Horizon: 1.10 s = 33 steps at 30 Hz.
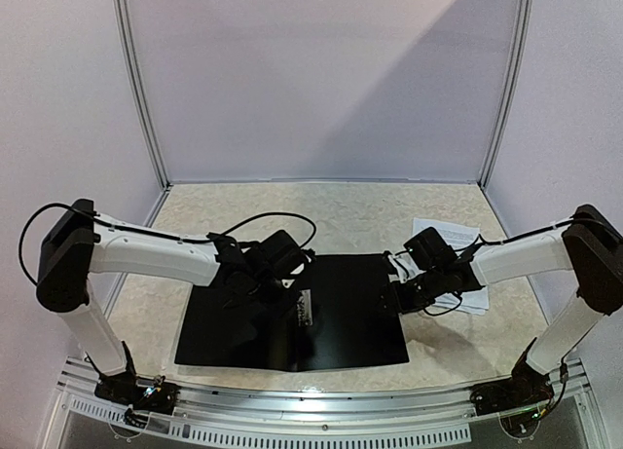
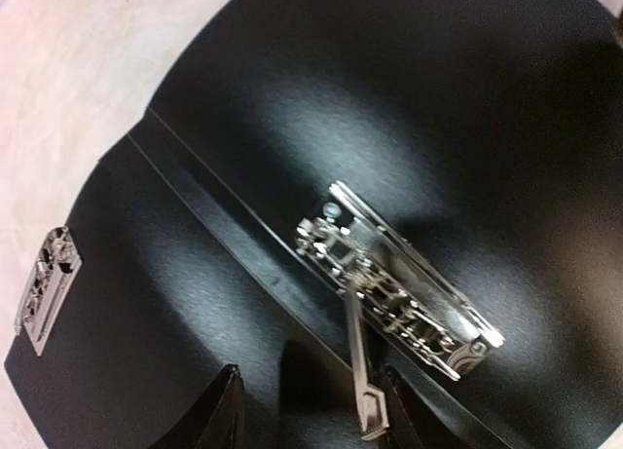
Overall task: Put the files into the folder
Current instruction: Open the spring clip on the folder at the center of the board.
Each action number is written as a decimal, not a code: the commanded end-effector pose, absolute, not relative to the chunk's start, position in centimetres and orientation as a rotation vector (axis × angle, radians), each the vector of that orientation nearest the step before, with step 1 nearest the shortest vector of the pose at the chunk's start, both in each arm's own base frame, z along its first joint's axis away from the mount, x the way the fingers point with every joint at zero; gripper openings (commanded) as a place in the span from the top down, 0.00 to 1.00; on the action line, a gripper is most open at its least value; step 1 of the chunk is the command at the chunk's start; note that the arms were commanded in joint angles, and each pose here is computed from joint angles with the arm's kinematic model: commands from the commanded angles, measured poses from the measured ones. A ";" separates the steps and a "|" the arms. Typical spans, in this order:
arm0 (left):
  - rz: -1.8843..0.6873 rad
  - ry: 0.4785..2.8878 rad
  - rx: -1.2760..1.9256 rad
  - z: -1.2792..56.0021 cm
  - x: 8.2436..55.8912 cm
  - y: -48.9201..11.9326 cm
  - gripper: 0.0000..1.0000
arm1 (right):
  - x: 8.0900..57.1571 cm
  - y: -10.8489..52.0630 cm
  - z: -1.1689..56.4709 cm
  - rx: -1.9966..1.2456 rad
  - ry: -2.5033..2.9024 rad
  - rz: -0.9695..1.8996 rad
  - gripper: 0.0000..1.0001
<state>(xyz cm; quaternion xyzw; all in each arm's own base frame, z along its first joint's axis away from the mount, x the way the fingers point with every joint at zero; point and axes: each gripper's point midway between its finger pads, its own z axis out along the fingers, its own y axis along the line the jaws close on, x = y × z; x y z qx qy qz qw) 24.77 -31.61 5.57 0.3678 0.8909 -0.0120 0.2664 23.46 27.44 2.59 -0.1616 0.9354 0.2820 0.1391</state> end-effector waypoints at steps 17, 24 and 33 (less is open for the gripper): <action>0.021 2.454 0.841 5.6 35.1 -33.2 0.54 | 22.0 27.5 -0.1 -0.513 2.797 0.846 0.43; -0.083 2.361 0.737 12.1 36.3 -34.8 0.52 | 23.4 28.4 3.2 -0.507 2.708 0.872 0.41; -0.519 2.209 0.647 18.7 35.3 -41.6 0.41 | 29.7 25.7 7.4 -0.298 2.601 0.680 0.32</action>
